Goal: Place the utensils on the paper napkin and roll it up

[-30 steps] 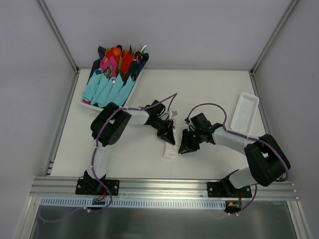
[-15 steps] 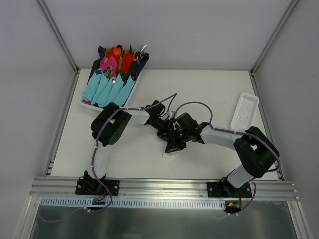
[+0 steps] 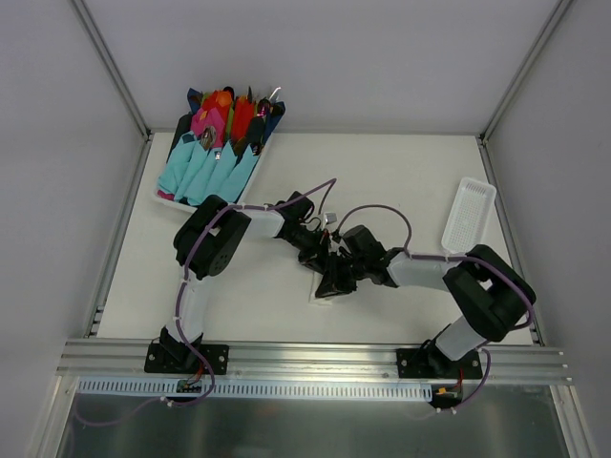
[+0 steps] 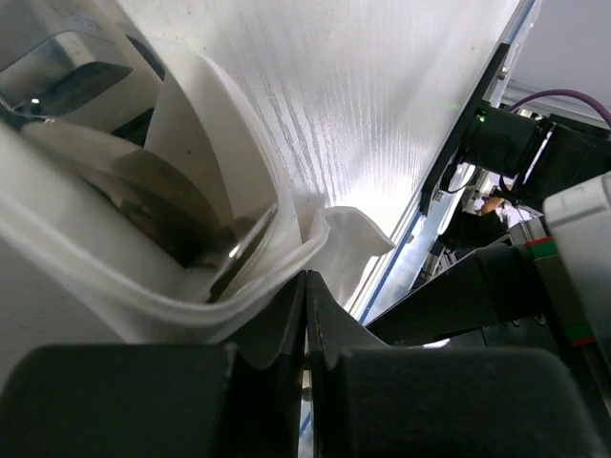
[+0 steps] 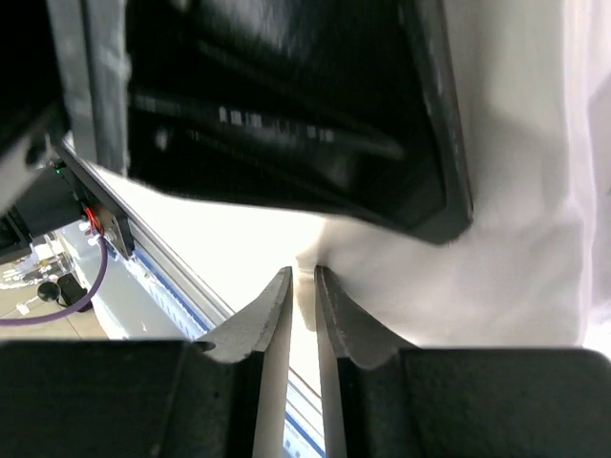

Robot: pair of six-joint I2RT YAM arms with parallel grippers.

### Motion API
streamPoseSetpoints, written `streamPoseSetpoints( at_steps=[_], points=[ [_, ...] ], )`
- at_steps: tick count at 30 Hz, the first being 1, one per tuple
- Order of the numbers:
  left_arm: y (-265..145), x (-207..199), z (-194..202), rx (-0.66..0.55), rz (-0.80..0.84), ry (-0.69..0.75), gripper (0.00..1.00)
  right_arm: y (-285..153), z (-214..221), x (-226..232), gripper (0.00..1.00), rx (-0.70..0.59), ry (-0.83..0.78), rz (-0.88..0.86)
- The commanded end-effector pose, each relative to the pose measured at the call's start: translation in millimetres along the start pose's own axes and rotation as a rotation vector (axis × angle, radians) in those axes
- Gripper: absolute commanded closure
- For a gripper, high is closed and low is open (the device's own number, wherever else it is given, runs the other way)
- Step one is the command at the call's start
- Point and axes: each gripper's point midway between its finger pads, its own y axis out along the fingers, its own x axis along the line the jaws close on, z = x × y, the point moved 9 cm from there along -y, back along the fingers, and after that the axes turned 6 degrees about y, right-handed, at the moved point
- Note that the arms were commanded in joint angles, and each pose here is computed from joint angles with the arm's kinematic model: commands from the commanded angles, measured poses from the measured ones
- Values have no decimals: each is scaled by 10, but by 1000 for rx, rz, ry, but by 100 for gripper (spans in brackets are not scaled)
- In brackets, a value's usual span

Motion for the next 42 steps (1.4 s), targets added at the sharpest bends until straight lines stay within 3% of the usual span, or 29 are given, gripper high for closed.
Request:
streamPoseSetpoints(
  at_steps=[1, 5, 11, 19, 33, 42],
  points=[
    [62, 522, 118, -6, -231, -52, 100, -97, 345, -199, 81, 148, 47, 84],
    [52, 518, 99, -10, -228, -50, 100, -209, 424, -175, 82, 162, 38, 53],
    [38, 500, 94, -16, -229, -45, 100, -470, 237, 41, 81, -8, -36, 22],
    [44, 501, 95, -14, -231, -42, 100, -487, -218, 136, 81, -181, -1, 46],
    [15, 417, -10, -36, -207, -21, 100, -19, -46, -432, 82, -46, 143, 190],
    [-128, 336, -365, -124, -178, -21, 100, 36, 109, -623, 84, 20, 173, 252]
  ],
)
